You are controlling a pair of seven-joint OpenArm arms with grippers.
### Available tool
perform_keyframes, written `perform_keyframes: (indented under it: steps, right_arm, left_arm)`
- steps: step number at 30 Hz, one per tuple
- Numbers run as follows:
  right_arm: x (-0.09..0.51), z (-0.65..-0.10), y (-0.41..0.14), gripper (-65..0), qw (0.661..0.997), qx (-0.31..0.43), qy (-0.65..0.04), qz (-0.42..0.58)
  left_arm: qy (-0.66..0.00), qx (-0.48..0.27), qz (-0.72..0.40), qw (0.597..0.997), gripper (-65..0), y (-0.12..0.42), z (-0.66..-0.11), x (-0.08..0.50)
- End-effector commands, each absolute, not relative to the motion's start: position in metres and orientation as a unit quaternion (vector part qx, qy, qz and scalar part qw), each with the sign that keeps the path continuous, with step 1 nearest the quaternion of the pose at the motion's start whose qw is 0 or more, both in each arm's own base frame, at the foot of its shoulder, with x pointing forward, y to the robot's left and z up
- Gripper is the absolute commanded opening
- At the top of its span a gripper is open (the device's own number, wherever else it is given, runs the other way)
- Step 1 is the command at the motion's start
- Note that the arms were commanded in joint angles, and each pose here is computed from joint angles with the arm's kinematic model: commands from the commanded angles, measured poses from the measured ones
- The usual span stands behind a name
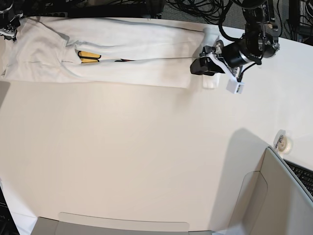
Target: Layout the t-shirt on the table in an organized manner, then fold the t-shirt properly
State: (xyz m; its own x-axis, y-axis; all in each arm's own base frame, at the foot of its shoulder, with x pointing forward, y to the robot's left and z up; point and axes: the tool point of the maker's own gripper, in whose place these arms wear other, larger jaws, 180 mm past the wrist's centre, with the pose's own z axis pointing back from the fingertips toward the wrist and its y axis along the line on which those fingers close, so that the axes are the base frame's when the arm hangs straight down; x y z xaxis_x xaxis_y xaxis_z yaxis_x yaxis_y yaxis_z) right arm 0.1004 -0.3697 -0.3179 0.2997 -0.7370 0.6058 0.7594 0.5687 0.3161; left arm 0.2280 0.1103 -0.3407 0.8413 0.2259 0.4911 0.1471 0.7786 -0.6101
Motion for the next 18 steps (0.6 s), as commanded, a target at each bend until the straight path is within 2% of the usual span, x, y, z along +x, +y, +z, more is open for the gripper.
perform_keyframes:
  steps: [1,3,6,11,18]
  right_arm:
    - [0.105,-0.306,-0.374,-63.2,0.802,-0.02,-0.388,-0.454]
    - [0.109,-0.304,-0.371,-57.8,0.8,-0.009,-0.395,-0.451]
    - [0.113,-0.303,-0.368,-52.8,0.798,0.003,-0.401,-0.45]
    - [0.119,-0.3,-0.366,-52.3,0.795,0.016,-0.409,-0.448]
    - [0.12,-0.3,-0.365,-52.2,0.795,0.017,-0.41,-0.447]
  left_arm:
    - [-0.313,-0.329,0.034,0.89,-34.7,0.125,-0.326,0.238]
    - [-0.332,-0.325,0.061,0.883,-32.8,0.145,-0.318,0.243]
    - [-0.304,-0.325,0.092,0.891,-27.8,0.171,-0.326,0.233]
    - [-0.244,-0.391,0.165,0.872,-19.5,0.193,-0.353,0.224]
    - [-0.228,-0.415,0.169,0.864,-19.3,0.202,-0.38,0.215]
